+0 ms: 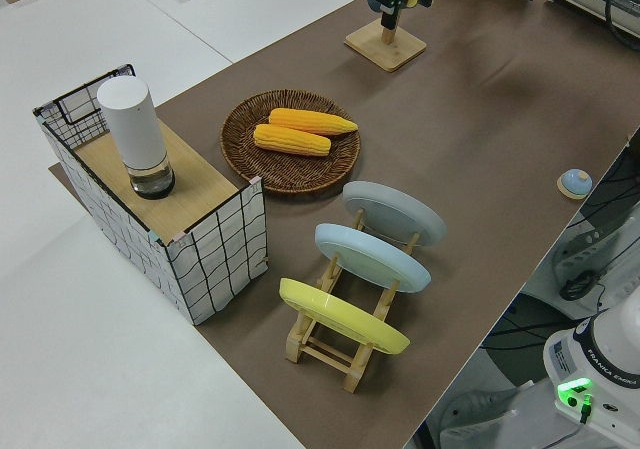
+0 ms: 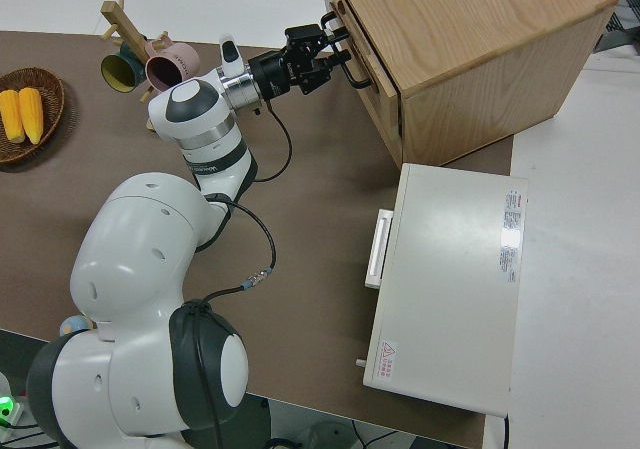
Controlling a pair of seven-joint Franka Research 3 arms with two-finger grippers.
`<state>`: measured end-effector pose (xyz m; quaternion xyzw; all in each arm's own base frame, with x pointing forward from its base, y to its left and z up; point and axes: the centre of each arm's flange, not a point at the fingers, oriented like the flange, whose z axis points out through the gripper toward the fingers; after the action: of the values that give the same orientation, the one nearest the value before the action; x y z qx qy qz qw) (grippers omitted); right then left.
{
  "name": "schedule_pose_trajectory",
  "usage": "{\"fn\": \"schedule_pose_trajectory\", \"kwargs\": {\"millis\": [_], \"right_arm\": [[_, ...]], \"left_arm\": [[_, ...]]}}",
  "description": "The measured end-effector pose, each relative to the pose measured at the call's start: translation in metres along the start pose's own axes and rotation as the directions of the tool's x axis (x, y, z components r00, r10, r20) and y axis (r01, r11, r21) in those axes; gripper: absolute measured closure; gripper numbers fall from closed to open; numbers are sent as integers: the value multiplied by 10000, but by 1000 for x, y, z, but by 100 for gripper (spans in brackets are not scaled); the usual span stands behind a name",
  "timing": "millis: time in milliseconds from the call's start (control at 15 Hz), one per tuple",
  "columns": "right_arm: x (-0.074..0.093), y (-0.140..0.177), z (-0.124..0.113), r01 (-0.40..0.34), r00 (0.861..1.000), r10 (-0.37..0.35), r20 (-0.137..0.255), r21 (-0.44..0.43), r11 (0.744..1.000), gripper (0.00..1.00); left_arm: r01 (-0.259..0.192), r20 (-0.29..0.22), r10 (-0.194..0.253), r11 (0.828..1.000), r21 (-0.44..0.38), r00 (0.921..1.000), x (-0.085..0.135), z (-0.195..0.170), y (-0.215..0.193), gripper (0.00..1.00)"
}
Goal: Slide drawer open with right arm
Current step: 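Hook the right gripper onto the dark drawer handle, then pull the drawer toward the robot with the right gripper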
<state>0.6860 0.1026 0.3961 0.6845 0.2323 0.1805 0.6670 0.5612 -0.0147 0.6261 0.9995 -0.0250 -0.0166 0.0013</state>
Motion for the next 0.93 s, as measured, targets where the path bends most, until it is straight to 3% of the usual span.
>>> {"fn": "schedule_pose_trajectory", "kwargs": {"millis": [600,933], "right_arm": [[2,-1,-6,-153,9998,154,82,-106,9998,82],[8,-5,-37,-100,9994,110,339,-299,9995,82]], "left_arm": [[0,0,0,10000,0,10000,0,0,0,0],[0,0,0,10000,0,10000,0,0,0,0]]}}
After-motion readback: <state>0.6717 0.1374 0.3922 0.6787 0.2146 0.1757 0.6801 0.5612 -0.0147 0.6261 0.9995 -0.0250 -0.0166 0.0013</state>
